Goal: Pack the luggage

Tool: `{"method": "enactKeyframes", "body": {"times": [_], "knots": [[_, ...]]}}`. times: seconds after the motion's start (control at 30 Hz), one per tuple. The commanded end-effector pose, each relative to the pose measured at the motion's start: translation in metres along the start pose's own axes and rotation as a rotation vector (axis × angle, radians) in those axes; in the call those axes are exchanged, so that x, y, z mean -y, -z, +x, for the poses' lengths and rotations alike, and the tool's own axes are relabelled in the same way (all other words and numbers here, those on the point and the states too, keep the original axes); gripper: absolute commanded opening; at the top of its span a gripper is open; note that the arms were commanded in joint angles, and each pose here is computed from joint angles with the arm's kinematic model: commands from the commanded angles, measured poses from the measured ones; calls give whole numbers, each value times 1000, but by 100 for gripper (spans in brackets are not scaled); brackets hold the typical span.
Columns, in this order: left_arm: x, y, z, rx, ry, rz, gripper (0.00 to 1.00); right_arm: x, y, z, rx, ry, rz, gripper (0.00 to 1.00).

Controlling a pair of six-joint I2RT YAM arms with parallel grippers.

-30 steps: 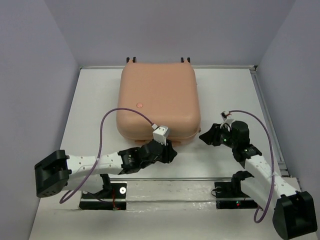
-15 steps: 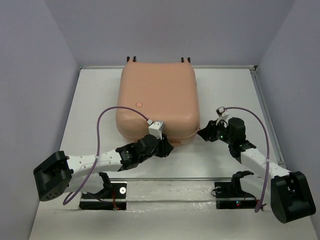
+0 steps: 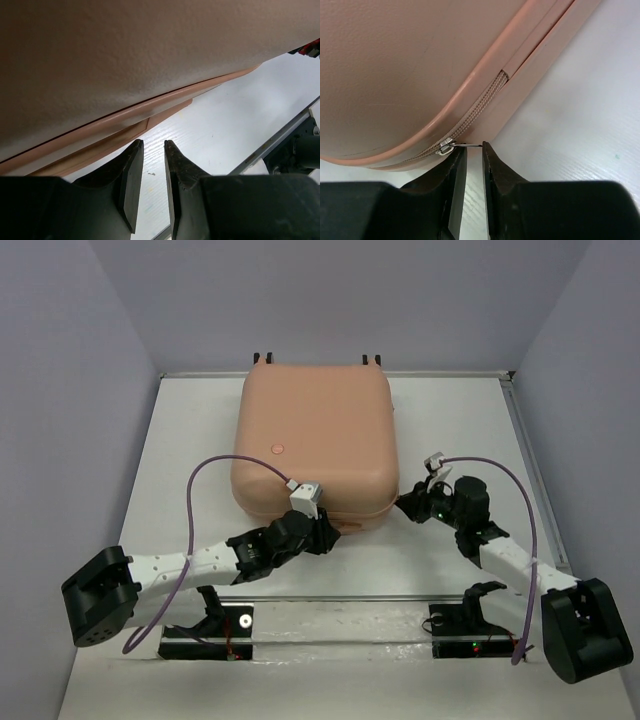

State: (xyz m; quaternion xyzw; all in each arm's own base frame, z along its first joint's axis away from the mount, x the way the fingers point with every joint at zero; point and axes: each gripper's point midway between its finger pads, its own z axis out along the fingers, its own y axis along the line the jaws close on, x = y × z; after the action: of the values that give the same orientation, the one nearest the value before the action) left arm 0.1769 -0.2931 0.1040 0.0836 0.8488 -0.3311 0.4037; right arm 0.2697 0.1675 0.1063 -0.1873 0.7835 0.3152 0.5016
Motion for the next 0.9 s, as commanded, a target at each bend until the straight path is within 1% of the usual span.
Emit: {"method": "enactKeyframes", "body": {"times": [0.0,0.07,0.17,0.2,0.33,0.37,0.43,0.47,0.5,0.57,0.6,0.63,0.67,0.7,0.77,0.8,0.87], "knots": [[0,1,-11,57,23,1,34,-31,-3,-49,173,127,-116,25],[0,0,-12,60,23,-1,34,-31,-4,-51,178,137,-114,24],[3,-1,-14,67,28,5,33,-29,-9,-52,177,143,-116,16],[4,-2,-14,69,32,7,33,-29,-11,-54,192,149,-124,7],[8,-2,-14,78,30,8,32,-36,-9,-47,201,120,-153,7],[10,-2,-14,86,25,6,32,-37,-8,-39,182,95,-140,7],[10,-2,-15,93,26,-2,32,-54,-5,-34,170,76,-172,7],[10,-3,-15,96,27,-3,32,-61,-5,-30,154,63,-179,7],[9,-4,-17,106,28,-14,32,-70,-8,-19,107,30,-163,7],[7,-8,-17,112,29,-25,32,-83,-11,-9,59,21,-152,7],[8,-9,-18,114,29,-27,32,-73,-12,7,-1,-5,-63,7],[9,-11,-20,121,32,-31,32,-87,-11,15,-39,-30,-73,7],[9,-12,-21,129,35,-32,32,-80,-8,29,-88,-87,13,7],[9,-13,-23,138,39,-32,32,-81,-5,40,-114,-115,39,7],[9,-13,-25,147,39,-39,32,-97,2,62,-177,-158,20,7],[8,-12,-28,158,37,-45,32,-102,6,69,-185,-195,26,7],[3,-9,-27,164,41,-52,32,-117,13,89,-228,-183,-8,7]]}}
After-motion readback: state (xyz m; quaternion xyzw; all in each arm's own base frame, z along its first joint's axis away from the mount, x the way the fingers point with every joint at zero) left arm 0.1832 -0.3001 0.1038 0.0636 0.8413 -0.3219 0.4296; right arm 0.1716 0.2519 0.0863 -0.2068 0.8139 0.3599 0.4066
